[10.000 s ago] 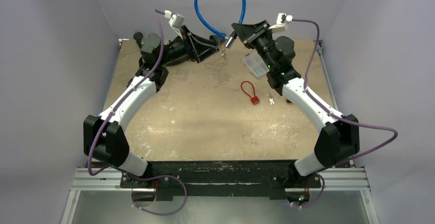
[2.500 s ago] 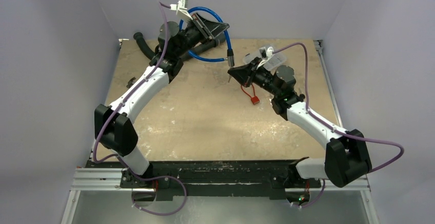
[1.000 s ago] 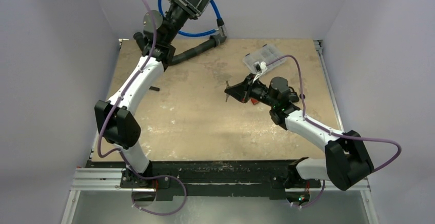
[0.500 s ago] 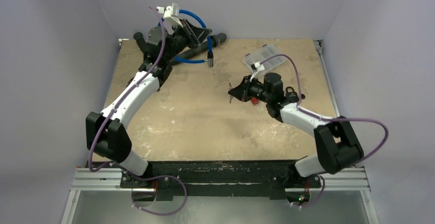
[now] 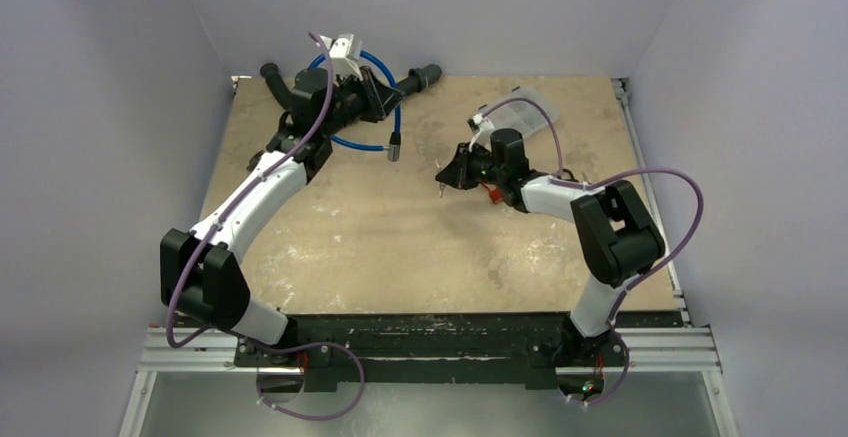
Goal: Lock with the key
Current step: Place the key at the center of the board.
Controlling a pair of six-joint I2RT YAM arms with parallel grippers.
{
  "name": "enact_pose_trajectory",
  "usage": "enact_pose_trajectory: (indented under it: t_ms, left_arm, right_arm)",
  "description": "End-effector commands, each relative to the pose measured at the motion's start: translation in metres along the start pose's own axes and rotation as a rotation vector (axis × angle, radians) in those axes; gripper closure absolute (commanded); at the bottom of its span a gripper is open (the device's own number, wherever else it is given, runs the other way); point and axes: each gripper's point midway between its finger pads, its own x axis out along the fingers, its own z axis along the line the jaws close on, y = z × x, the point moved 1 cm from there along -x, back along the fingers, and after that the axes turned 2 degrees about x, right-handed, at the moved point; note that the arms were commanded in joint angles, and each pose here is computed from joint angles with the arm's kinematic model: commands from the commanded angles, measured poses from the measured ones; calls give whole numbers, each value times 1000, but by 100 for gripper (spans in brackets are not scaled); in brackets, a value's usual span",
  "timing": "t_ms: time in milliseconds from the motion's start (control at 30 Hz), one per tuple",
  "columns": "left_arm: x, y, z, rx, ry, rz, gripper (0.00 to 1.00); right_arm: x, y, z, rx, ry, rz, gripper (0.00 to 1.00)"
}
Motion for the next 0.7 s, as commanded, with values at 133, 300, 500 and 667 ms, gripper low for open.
enact_pose_trajectory:
  t_ms: [133, 300, 500, 667]
  left_arm:
    - [-13, -6, -9, 82, 30, -9, 100]
    - [-10, 20, 0, 78, 29, 75, 100]
    - [-8, 48, 9, 84, 30, 171, 100]
    - [-8, 69, 15, 91, 38, 253, 100]
  right_arm:
    - [21, -2, -18, 25, 47, -3, 100]
    - [30, 4, -26, 35, 56, 18, 96]
    - [33, 9, -34, 50, 85, 36, 82]
    - [32, 15, -38, 67, 107, 44, 71]
